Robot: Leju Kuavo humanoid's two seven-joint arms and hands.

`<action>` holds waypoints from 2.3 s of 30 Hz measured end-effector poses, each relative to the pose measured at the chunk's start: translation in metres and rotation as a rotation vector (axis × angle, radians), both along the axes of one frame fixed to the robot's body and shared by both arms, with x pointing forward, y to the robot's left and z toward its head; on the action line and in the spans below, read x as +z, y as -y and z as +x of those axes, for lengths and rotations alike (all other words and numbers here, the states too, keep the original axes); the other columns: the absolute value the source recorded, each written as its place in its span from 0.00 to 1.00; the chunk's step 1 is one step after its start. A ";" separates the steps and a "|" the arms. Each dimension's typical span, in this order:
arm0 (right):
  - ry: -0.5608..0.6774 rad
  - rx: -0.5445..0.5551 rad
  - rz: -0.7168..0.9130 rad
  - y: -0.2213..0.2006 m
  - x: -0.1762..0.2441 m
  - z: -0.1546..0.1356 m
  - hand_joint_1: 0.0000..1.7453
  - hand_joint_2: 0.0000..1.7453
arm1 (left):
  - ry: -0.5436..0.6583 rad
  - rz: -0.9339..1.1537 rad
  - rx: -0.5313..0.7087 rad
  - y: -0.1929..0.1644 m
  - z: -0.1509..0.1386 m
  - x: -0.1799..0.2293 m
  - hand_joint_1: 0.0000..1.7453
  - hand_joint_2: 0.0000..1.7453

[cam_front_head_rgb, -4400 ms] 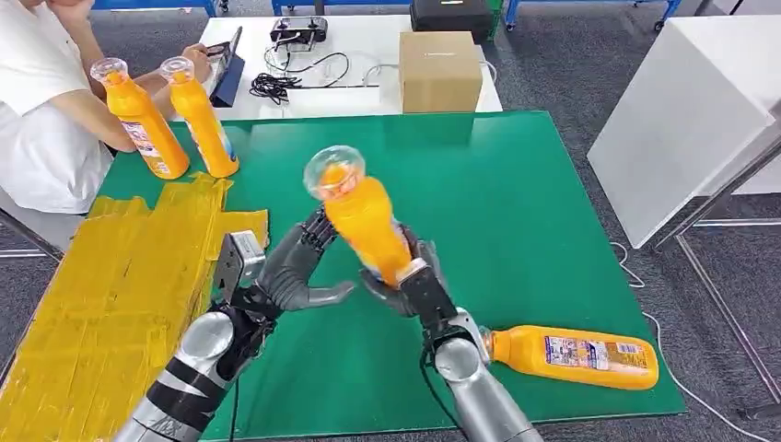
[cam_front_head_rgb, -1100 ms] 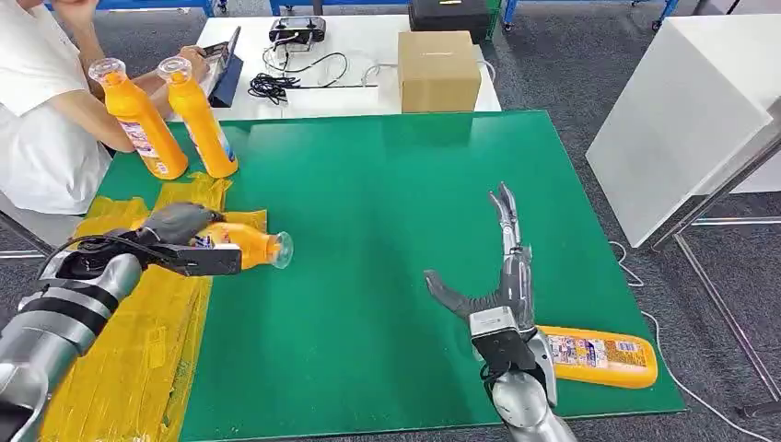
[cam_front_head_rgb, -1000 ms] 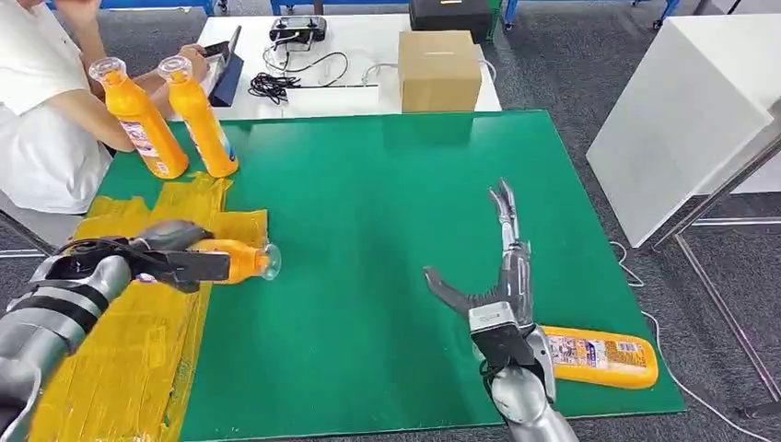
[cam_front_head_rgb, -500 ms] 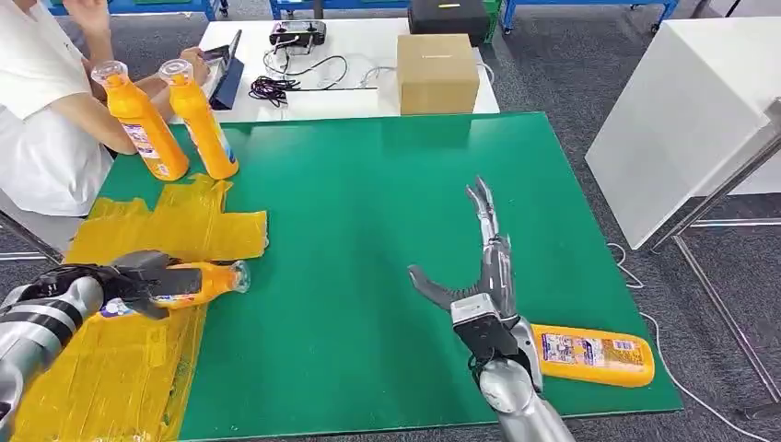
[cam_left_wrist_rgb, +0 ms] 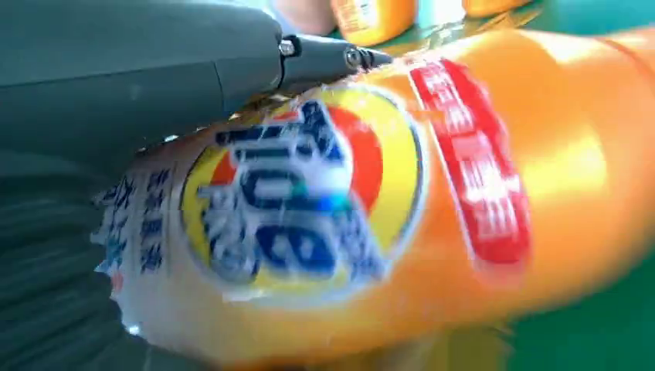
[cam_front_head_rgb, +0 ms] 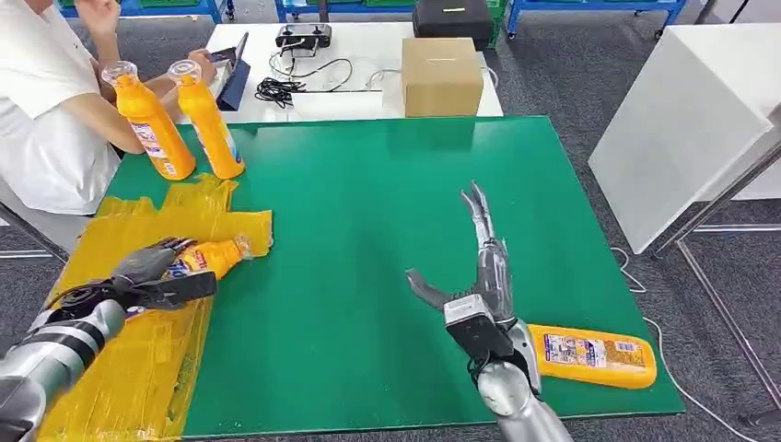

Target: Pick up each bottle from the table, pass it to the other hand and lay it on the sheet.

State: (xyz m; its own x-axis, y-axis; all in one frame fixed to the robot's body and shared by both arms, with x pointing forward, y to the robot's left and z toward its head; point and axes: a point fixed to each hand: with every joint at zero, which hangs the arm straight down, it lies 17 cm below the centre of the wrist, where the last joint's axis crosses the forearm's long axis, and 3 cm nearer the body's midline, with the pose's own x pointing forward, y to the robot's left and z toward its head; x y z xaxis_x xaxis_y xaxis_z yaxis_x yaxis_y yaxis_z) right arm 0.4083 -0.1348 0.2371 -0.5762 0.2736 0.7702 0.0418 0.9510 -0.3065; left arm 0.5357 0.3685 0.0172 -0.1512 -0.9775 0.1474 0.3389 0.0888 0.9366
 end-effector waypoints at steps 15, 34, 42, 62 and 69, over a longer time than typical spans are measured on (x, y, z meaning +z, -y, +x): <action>0.025 -0.003 -0.499 0.019 -0.039 -0.024 0.00 1.00 | 0.472 -0.708 -0.158 0.110 -0.053 0.116 0.00 1.00; -0.145 0.127 -0.950 0.149 -0.083 -0.089 0.00 1.00 | 0.708 -1.076 -0.200 0.136 -0.134 0.196 0.00 1.00; -0.346 0.047 -1.088 0.247 -0.074 -0.110 0.00 1.00 | 0.722 -1.212 -0.145 0.136 -0.140 0.199 0.00 1.00; -0.456 -0.130 -1.187 0.291 -0.115 -0.109 0.00 1.00 | 0.684 -1.419 -0.216 0.150 -0.151 0.226 0.00 1.00; -0.510 -0.151 -1.169 0.273 -0.169 -0.099 0.00 1.00 | 0.682 -1.443 -0.289 0.168 -0.160 0.243 0.00 1.00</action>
